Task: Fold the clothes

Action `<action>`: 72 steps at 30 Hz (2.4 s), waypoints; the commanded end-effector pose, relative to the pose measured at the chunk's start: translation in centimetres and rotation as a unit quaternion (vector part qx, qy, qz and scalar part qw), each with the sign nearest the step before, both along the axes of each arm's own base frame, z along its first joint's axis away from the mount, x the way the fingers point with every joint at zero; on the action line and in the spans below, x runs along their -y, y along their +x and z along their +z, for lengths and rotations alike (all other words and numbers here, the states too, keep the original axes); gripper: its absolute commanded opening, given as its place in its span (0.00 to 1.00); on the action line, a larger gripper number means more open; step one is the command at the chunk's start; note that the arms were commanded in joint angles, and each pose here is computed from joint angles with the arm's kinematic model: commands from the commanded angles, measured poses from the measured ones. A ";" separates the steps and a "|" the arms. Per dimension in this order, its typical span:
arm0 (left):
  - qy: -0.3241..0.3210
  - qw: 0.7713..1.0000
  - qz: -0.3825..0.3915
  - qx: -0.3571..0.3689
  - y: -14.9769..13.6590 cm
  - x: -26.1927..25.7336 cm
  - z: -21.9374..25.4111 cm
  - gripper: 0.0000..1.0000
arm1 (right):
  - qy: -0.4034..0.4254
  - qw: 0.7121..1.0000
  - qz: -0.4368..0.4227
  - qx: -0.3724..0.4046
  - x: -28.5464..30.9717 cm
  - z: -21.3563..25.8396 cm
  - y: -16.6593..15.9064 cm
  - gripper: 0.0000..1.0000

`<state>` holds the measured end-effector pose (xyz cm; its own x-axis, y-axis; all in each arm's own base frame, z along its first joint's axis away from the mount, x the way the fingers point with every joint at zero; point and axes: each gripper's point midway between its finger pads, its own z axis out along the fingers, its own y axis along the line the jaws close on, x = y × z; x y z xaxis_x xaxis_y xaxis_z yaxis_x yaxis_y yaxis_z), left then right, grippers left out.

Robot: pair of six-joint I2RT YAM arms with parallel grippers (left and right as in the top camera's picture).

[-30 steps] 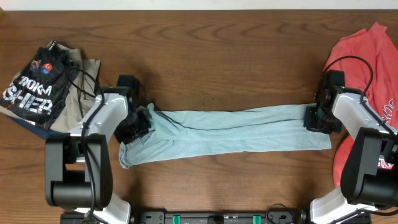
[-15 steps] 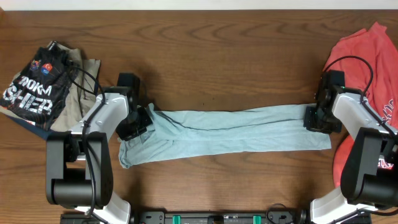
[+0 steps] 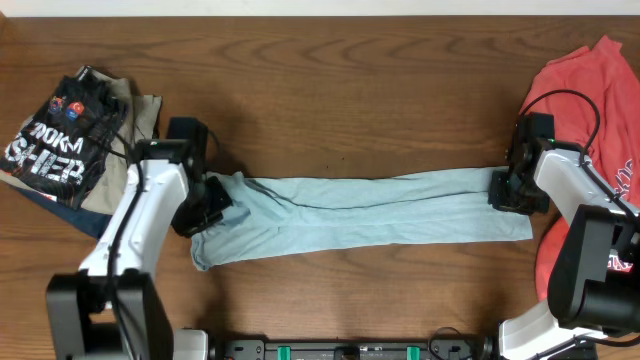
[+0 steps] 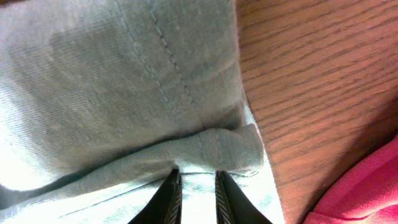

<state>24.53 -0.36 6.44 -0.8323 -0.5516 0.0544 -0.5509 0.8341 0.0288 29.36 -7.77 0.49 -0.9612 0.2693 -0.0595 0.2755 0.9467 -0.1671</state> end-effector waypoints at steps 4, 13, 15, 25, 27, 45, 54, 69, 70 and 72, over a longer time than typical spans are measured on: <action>0.038 0.999 0.028 -0.022 -1.2 -1.3 -1.5 0.06 | -0.004 1.000 -0.015 -0.001 0.6 0.1 -0.4 0.18; 0.077 0.994 0.071 -0.043 -4.0 -3.1 -5.0 0.06 | 0.012 1.000 -0.014 -0.002 0.1 0.0 -0.4 0.24; 0.077 0.993 0.072 -0.047 -4.3 -3.2 -5.2 0.06 | 0.026 1.000 -0.014 0.001 -0.4 -0.1 -0.3 0.27; 0.051 0.997 0.062 -0.018 -2.0 -2.5 -3.8 0.56 | 0.033 0.999 -0.004 0.019 0.2 5.0 1.6 0.37; 0.047 0.997 0.063 -0.005 -1.0 -2.4 -2.7 0.57 | 0.033 0.999 -0.002 0.031 0.9 6.1 2.0 0.39; 0.046 0.997 0.064 0.020 0.3 -2.4 -0.8 0.62 | 0.119 0.987 0.020 0.105 2.6 1.7 2.9 0.51; 0.046 0.997 0.064 0.019 0.2 -2.4 -0.8 0.62 | 0.128 0.986 0.022 0.108 1.6 -1.0 1.8 0.52; 0.046 0.998 0.052 0.010 -0.2 -2.4 -0.7 0.66 | 0.168 0.975 -0.001 0.145 0.6 -0.6 3.1 0.01; 0.046 0.998 0.045 0.010 -0.2 -2.4 -0.7 0.67 | 0.162 0.976 -0.007 0.147 1.0 -0.1 3.5 0.01; 0.046 0.998 0.039 0.010 -0.2 -2.4 -0.7 0.70 | 0.148 0.977 -0.014 0.151 1.8 1.1 4.2 0.01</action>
<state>24.00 2.01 5.07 -0.7706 -0.6373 -0.0021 -0.6339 0.7662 0.1049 32.03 -8.35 0.13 -0.9271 0.3007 -0.2236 0.2550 0.9435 0.2116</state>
